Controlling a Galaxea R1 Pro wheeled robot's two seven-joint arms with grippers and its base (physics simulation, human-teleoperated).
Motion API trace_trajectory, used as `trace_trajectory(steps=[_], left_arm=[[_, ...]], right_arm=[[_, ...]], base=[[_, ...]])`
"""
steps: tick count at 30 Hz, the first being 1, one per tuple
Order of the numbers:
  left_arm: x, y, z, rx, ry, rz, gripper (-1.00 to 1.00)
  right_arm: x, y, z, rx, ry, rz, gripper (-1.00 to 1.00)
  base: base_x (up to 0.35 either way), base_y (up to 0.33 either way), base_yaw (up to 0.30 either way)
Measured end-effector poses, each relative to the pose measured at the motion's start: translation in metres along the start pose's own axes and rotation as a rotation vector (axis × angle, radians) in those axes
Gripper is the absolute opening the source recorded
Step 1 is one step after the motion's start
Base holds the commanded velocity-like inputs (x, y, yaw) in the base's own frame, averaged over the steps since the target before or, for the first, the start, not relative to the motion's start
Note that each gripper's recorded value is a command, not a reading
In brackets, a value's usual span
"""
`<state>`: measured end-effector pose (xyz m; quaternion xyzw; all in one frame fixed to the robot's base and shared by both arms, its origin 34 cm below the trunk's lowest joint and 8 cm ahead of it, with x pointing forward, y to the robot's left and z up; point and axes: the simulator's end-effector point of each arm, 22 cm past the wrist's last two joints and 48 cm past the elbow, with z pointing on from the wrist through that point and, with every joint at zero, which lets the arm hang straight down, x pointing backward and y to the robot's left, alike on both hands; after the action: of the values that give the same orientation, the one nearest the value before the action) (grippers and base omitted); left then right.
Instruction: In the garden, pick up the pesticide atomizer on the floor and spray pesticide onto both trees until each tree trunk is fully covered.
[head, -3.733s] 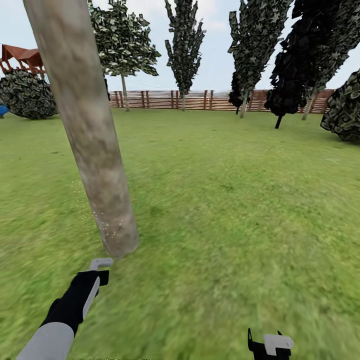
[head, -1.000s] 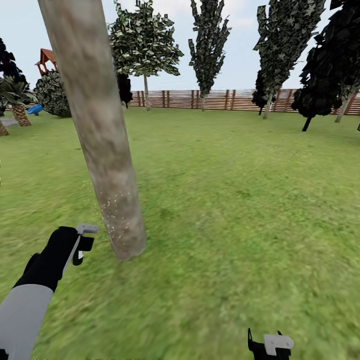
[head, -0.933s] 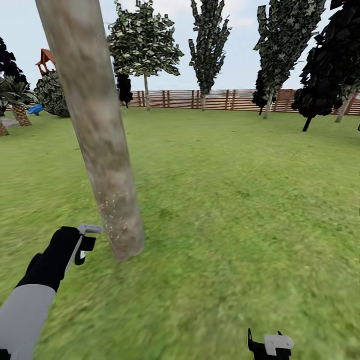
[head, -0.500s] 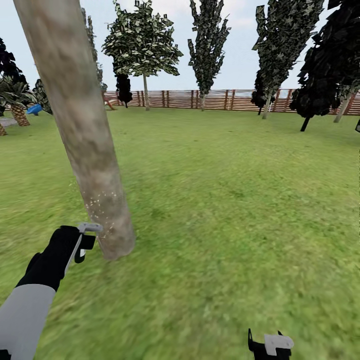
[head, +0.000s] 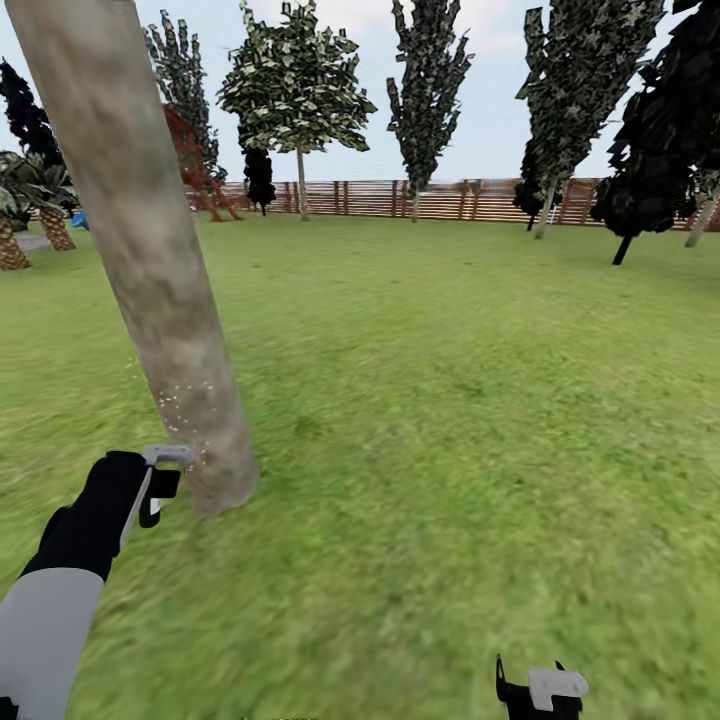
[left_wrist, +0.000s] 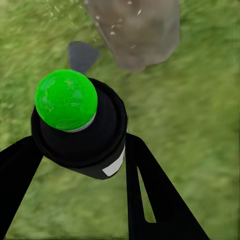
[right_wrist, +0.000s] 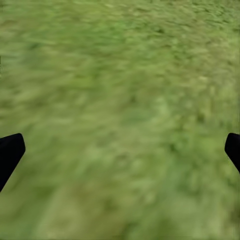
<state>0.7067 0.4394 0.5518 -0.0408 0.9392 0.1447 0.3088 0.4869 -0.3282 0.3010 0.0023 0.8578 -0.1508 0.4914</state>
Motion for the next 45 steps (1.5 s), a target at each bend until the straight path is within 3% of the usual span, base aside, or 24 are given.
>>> trace_trajectory(steps=[6, 10, 26, 30, 38, 45], left_arm=[[0.0, -0.003, 0.0, 0.002, 0.0, 0.002, -1.0], [0.003, 0.002, 0.002, -0.036, 0.009, 0.01, -1.0], [-0.002, 0.007, 0.0, -0.05, 0.002, 0.01, -1.0], [-0.001, 0.015, 0.0, -0.067, 0.004, 0.012, -1.0], [0.008, 0.057, 0.002, -0.158, 0.02, 0.009, -1.0], [0.013, 0.05, 0.005, -0.142, 0.016, 0.011, -1.0]], right_arm=[[0.0, 0.0, 0.0, 0.0, 0.0, 0.0, 1.0], [0.0, 0.0, 0.0, 0.0, 0.0, 0.0, 1.0], [0.0, 0.0, 0.0, 0.0, 0.0, 0.0, 1.0], [0.0, 0.0, 0.0, 0.0, 0.0, 0.0, 1.0], [0.0, 0.0, 0.0, 0.0, 0.0, 0.001, 1.0], [0.0, 0.001, 0.0, -0.001, 0.0, 0.001, 1.0]], base=[[0.0, -0.27, 0.277], [0.0, -0.27, 0.211], [0.143, -0.256, 0.004], [0.166, -0.25, 0.026], [0.107, -0.138, 0.253], [0.011, -0.004, 0.267]])
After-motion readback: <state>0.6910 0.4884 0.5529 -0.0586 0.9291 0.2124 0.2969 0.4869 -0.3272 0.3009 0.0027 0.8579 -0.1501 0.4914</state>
